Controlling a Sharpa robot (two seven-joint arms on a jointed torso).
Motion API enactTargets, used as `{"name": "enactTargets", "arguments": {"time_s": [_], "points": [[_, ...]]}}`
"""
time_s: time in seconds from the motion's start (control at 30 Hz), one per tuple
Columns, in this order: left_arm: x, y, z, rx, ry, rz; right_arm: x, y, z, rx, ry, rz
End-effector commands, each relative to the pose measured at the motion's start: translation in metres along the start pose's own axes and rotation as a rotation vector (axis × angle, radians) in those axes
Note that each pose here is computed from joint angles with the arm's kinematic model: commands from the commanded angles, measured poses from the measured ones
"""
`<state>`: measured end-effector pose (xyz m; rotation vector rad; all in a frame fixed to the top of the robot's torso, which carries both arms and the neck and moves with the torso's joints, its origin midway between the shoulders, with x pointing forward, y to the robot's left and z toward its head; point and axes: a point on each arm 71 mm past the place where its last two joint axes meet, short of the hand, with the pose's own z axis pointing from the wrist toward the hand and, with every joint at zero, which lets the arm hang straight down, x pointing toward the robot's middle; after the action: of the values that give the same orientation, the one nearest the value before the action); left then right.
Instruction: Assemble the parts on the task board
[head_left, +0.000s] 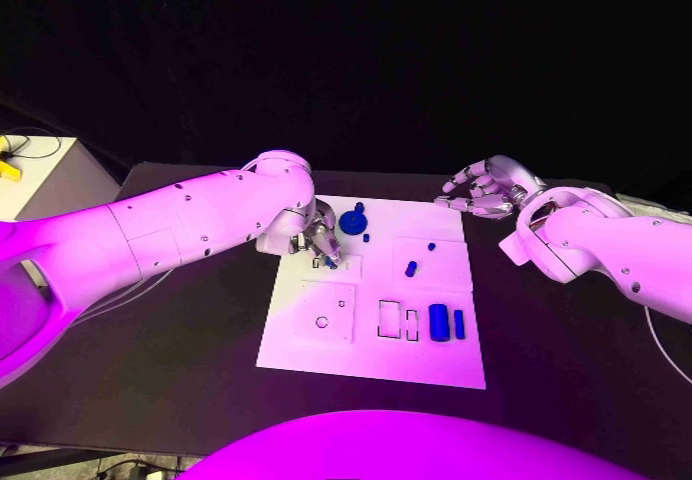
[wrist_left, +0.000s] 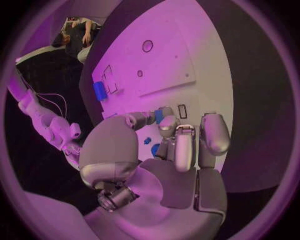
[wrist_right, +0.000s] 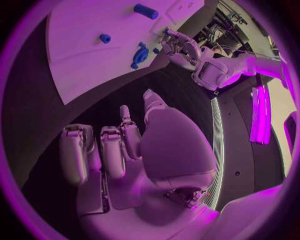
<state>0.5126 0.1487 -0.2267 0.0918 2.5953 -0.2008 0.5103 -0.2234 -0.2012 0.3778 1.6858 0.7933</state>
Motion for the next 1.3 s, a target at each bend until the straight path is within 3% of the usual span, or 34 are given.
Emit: {"name": "enactTargets", "arguments": {"time_s": [0.03,1.3], "points": [[0.0013,-0.0010,-0.0003,0.010,0.016,0.011,0.0009,0.0013,0.0000,-0.014,0.007,-0.008],[0.0043,-0.0032,0.0034,0.011,0.031,0.026,0.0013,0.0015,-0.0002,-0.015,0.010,-0.007]]}}
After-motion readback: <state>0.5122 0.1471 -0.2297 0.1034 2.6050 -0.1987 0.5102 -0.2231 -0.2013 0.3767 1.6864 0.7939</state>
